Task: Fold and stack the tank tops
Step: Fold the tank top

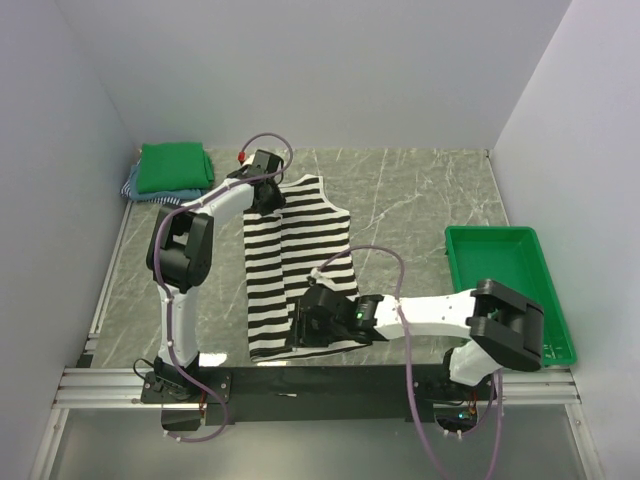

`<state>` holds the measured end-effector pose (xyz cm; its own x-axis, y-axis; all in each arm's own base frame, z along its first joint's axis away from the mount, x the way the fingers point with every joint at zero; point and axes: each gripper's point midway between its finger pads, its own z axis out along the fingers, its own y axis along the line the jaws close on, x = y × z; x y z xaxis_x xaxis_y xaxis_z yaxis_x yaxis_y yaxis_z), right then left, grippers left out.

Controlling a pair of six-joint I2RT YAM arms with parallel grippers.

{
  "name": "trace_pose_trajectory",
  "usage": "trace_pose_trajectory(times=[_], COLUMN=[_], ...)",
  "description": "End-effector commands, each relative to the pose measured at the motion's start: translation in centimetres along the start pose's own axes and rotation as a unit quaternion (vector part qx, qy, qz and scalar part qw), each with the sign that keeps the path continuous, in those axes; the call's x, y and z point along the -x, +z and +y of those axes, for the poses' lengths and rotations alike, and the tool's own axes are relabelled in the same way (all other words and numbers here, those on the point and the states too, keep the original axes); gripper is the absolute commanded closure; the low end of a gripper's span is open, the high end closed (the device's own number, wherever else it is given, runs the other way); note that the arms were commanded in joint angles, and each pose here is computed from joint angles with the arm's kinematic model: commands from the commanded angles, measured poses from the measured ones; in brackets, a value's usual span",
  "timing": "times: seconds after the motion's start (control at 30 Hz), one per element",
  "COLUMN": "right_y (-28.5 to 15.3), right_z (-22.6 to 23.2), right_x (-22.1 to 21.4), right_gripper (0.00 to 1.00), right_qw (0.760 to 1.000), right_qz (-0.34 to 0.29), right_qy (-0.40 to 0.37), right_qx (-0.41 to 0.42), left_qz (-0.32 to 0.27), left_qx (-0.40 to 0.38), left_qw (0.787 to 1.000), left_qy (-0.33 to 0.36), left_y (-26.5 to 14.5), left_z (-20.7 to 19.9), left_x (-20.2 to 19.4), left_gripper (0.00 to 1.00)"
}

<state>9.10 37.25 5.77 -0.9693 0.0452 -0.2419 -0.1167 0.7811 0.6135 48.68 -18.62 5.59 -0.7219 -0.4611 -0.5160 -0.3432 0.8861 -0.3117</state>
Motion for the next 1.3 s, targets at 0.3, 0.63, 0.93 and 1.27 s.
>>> trace_pose_trajectory(times=[0.3,0.63,0.93,1.27], right_y=[-4.0,-6.1,-8.2,-8.1], right_z=[-0.2,-6.6,-12.9,-15.2], right_x=[5.2,12.4,18.7,27.5], right_gripper=[0.52,0.52,0.52,0.52], right_qw=[0.989,0.979,0.963,0.953], right_qz=[-0.113,-0.164,-0.214,-0.250], right_qy=[-0.064,-0.020,0.034,0.064], right_qx=[-0.077,-0.121,-0.161,-0.161], left_qz=[-0.048,0.000,-0.002,-0.069], left_qx=[0.034,0.049,0.067,-0.084], left_qw=[0.994,0.995,0.995,0.990], left_qy=[-0.095,-0.084,-0.072,-0.094], left_y=[-3.6,3.1,6.9,8.0], left_z=[5.5,7.7,7.6,2.2], left_x=[7.4,5.5,7.5,17.3], left_gripper=[0.84,0.89,0.88,0.71])
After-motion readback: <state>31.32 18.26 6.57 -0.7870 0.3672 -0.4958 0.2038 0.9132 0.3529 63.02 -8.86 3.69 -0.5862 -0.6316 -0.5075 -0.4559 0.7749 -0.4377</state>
